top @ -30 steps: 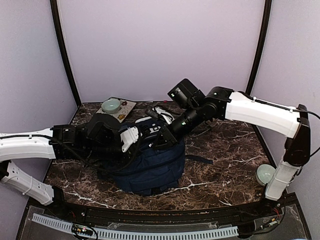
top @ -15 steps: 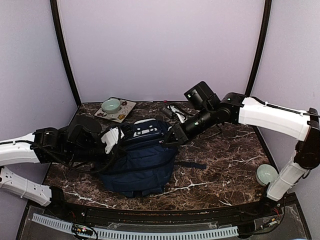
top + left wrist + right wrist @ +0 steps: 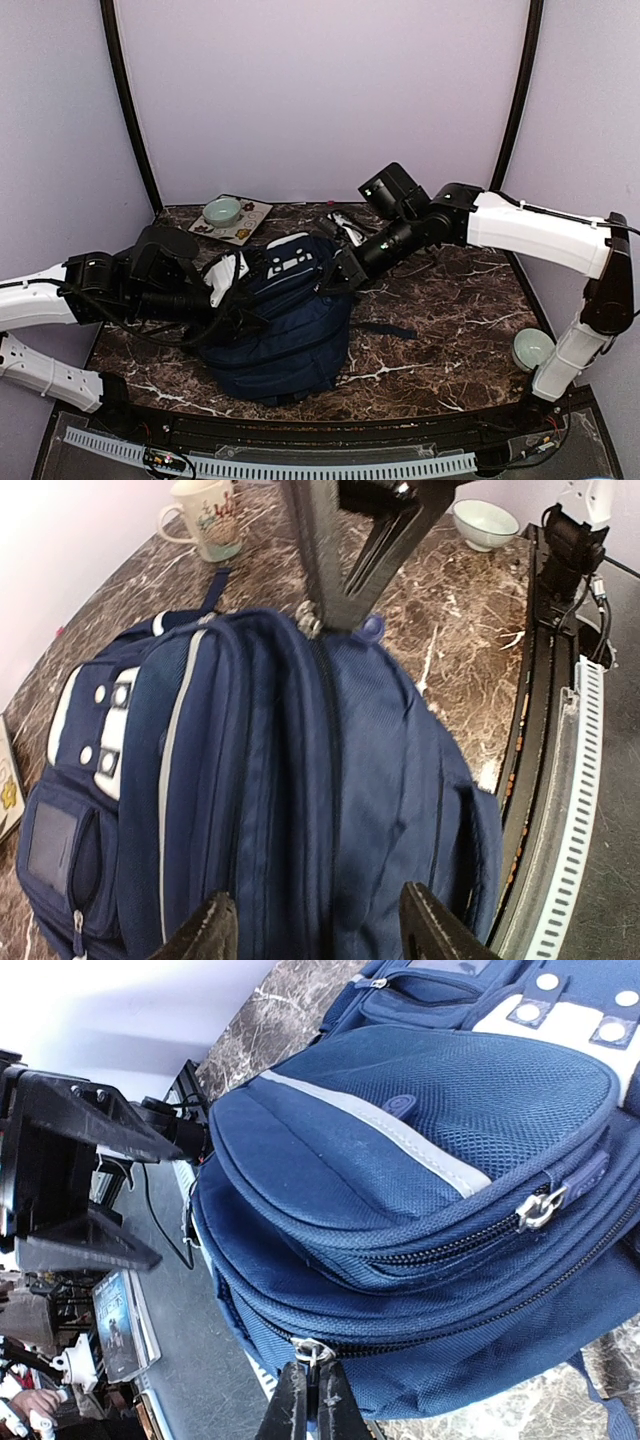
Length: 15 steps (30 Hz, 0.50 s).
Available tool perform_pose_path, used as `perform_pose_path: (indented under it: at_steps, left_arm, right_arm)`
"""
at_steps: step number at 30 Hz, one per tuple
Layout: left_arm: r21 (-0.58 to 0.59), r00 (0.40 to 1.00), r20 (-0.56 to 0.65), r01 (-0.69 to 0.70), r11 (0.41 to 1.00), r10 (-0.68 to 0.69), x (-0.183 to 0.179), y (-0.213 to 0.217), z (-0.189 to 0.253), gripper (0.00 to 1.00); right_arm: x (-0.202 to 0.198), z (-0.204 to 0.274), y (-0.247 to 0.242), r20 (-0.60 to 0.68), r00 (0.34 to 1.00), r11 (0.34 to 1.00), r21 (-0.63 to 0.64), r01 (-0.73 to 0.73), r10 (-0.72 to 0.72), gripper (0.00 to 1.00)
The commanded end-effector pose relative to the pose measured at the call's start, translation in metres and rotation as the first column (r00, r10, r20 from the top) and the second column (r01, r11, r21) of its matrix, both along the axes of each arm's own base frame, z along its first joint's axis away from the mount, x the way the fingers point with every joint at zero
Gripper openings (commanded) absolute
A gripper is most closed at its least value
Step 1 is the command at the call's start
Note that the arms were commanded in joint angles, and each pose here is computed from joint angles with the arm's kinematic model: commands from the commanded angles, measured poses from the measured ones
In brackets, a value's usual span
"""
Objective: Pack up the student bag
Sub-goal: Zip the upper front pocket of the student bag, then hold the upper front pocket of the student bag.
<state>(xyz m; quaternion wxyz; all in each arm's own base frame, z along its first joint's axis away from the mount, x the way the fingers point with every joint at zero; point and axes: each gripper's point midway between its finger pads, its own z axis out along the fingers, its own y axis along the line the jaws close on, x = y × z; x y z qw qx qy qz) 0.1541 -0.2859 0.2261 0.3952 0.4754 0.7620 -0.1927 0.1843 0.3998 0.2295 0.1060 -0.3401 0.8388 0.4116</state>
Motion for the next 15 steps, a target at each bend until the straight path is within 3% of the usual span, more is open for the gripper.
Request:
perform_pose_path:
  at_steps: [1,5,10,12,15]
  left_arm:
    - [-0.069,0.996,0.004,0.093,0.993,-0.093,-0.004,-0.027,0.017,0.58]
    - [-0.055,0.993,0.009,0.117,0.992,-0.116,0.002,-0.044,0.012,0.57]
    - [-0.043,0.996,0.050,0.081,0.996,-0.079,0.017,-0.052,0.006,0.48]
    - [-0.034,0.996,0.067,0.063,0.997,-0.060,0.022,-0.053,0.004,0.37]
    - [-0.013,0.996,0.069,0.054,0.998,-0.053,0.025,-0.054,0.002,0.12]
  right_arm:
    - [0.000,0.039,0.024,0.061,0.998,0.993,0.112,-0.040,0.034,0.00]
    - [-0.002,0.048,0.028,0.071,0.997,0.991,0.123,-0.046,0.038,0.00]
    - [-0.012,0.053,0.028,0.063,0.996,0.988,0.138,-0.071,0.063,0.00]
    - [-0.016,0.053,0.028,0.062,0.995,0.987,0.139,-0.082,0.074,0.00]
    - [-0.016,0.051,0.026,0.064,0.996,0.989,0.127,-0.075,0.068,0.00]
